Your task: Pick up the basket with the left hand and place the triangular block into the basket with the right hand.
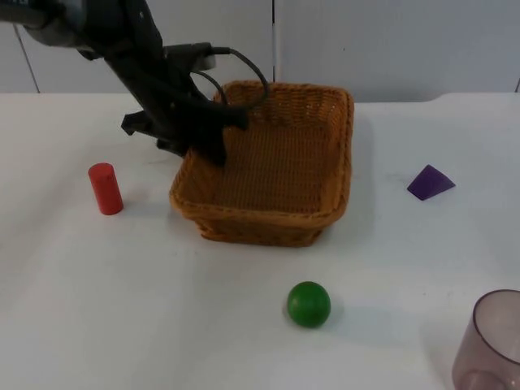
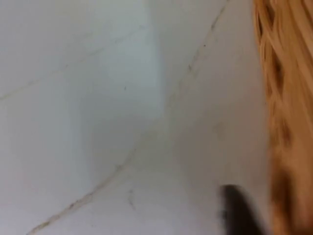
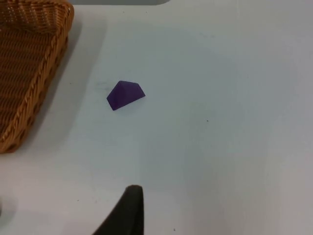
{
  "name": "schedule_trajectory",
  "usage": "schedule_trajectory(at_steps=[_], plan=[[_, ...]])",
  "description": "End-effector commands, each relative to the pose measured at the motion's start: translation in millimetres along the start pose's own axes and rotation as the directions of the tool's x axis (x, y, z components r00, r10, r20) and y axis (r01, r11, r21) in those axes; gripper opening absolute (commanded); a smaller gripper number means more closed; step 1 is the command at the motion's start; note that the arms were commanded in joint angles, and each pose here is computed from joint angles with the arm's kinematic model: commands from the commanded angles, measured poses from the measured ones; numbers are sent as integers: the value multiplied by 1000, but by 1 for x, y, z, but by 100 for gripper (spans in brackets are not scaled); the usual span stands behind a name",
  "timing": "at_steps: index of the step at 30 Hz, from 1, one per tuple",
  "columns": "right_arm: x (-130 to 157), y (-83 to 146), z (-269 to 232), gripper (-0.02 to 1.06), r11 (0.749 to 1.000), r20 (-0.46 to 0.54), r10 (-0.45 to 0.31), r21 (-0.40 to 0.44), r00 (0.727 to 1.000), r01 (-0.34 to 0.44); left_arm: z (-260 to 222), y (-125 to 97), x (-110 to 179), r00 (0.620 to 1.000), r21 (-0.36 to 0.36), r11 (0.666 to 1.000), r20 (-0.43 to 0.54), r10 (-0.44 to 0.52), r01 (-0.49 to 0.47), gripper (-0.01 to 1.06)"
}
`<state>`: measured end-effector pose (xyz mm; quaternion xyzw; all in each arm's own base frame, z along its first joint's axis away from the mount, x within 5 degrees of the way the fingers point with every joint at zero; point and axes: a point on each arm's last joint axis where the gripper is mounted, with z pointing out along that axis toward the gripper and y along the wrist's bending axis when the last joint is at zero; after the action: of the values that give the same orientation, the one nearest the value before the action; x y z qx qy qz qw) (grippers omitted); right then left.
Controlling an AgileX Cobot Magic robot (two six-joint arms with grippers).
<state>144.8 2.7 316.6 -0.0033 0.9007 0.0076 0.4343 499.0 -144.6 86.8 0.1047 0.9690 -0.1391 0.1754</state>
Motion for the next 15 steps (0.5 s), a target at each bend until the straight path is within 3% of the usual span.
schedule_trajectory(at_steps=[1, 2, 5, 7, 13, 15], plan=[[-3, -1, -1, 105, 1000, 17, 5, 5, 1000, -5, -2, -4, -2, 1000, 4, 1000, 7, 2, -2, 14], [-3, -1, -1, 105, 1000, 17, 5, 5, 1000, -5, -3, -3, -3, 1000, 2, 1000, 9, -4, 4, 0], [-3, -1, -1, 105, 1000, 19, 5, 5, 1000, -5, -14, 8, -8, 985, 0, 985, 31, -171, 171, 0], [-3, -1, -1, 105, 1000, 19, 5, 5, 1000, -5, -21, 8, -10, 981, 4, 982, 34, -190, 190, 0], [-6, -1, -1, 105, 1000, 42, 5, 5, 999, -5, -81, -15, -24, 984, 53, 985, 59, -168, 165, 0], [-6, -1, -1, 105, 1000, 46, 5, 5, 999, -5, -103, -35, -22, 991, 71, 989, 32, -131, 128, 0]])
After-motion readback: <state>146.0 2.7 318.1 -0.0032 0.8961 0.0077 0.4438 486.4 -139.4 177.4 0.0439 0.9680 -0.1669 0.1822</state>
